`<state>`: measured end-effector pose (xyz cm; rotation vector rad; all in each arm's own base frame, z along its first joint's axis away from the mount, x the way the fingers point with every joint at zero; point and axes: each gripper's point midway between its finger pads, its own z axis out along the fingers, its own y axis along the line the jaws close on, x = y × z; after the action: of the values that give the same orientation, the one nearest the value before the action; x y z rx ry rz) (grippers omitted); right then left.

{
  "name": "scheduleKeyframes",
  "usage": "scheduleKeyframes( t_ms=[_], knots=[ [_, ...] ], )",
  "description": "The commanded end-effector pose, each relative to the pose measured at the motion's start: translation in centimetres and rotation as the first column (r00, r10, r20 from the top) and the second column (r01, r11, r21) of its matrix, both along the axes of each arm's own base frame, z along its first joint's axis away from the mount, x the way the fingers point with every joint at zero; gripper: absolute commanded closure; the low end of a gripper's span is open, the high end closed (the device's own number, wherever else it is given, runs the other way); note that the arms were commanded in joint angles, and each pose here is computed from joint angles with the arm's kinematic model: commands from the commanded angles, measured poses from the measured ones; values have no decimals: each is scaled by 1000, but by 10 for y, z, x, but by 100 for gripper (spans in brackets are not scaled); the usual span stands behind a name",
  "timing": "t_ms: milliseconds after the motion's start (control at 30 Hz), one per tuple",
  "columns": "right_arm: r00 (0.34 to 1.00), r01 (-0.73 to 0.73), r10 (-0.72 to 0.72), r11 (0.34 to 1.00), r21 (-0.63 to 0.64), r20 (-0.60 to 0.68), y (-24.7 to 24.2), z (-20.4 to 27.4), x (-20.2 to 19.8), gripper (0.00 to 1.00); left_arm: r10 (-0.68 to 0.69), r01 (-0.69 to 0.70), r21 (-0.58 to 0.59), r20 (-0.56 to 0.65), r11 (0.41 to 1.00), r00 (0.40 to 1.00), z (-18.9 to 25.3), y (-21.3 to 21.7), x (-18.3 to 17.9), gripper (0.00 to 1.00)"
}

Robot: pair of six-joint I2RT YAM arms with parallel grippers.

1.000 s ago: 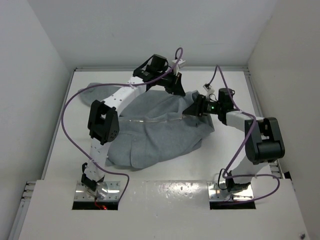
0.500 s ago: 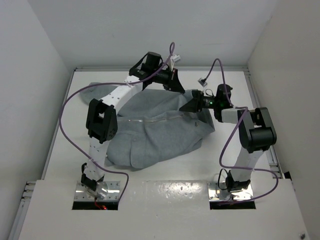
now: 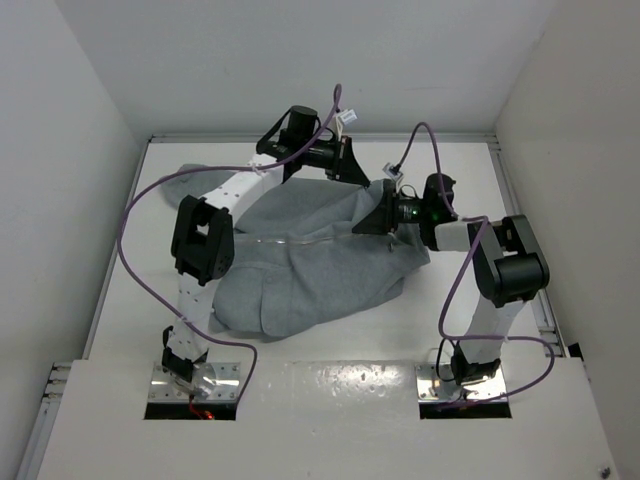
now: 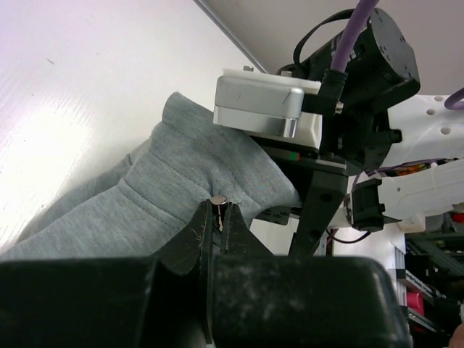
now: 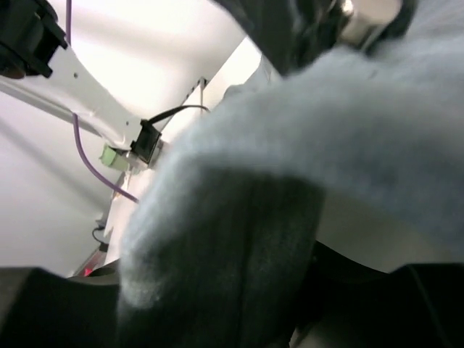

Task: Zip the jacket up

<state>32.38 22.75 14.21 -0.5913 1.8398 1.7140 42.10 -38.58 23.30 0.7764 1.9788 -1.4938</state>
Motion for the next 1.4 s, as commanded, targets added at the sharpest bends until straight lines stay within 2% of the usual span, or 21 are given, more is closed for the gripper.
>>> scheduleKeyframes(
  t_ms=[0,33,67,100,133,267,433,600,733,833,867,933,967,1000,1100,1133,1167,1233,1267,1300,1367],
  knots=[
    [993,-55,54,999,-2,104,3,3,-6,55,-20,25,-77,69,997,997,29,2,4,100],
    [989,-53,54,999,-11,141,3,3,-5,54,-20,25,-77,69,997,997,29,2,4,100],
    [998,-43,41,998,-47,-49,1,-13,-17,54,-20,25,-77,69,997,997,29,2,4,100],
    [997,-47,51,996,-77,62,0,-22,-16,54,-26,32,-84,67,996,997,31,2,3,100],
    [994,-38,47,995,-95,101,-2,-15,-15,54,-26,32,-84,67,996,997,31,2,3,100],
    [982,-57,85,985,-161,168,-5,-26,-18,53,-33,40,-95,74,995,997,37,2,1,100],
    [988,-24,44,991,-133,148,-7,-20,-13,63,-24,30,-91,66,995,998,34,6,4,100],
    [991,1,14,994,-108,136,-6,-14,-5,79,-24,29,-88,57,996,998,30,7,3,100],
    [991,8,3,997,-79,135,-4,-1,-2,83,-18,24,-85,74,996,997,32,13,3,100],
    [985,18,-9,998,-52,173,-3,15,4,81,-8,13,-64,81,998,997,28,15,3,100],
    [990,20,-14,999,-45,138,-2,18,5,81,8,-4,-56,85,998,996,27,21,5,100],
    [987,18,-13,999,-30,162,-1,25,7,86,17,-13,-46,88,999,996,25,22,5,100],
    [990,15,-11,1000,-23,143,0,27,6,91,14,-10,-45,103,999,995,25,22,5,98],
    [990,14,-10,1000,-22,144,0,28,6,93,43,-40,-24,108,999,993,24,25,8,74],
    [991,8,-5,1000,-19,136,0,29,4,96,129,-138,31,209,990,969,31,41,19,41],
    [992,11,-9,1000,-19,129,-1,30,4,96,152,-172,65,234,983,960,24,52,21,38],
    [994,5,-3,1000,-19,109,0,30,2,98,141,-182,81,362,980,922,43,63,15,35],
    [996,6,-4,1000,-21,88,-2,30,-1,99,121,-224,190,439,956,890,35,85,6,29],
    [997,2,0,1000,-20,77,-2,30,-3,100,41,-208,248,546,946,837,37,99,-4,29],
    [998,0,1,1000,-20,67,-3,30,-5,100,-36,-162,332,519,929,854,21,108,-25,29],
    [999,-2,2,1000,-15,44,-3,35,-7,100,-215,-65,440,555,896,803,0,117,-55,33]
  ],
)
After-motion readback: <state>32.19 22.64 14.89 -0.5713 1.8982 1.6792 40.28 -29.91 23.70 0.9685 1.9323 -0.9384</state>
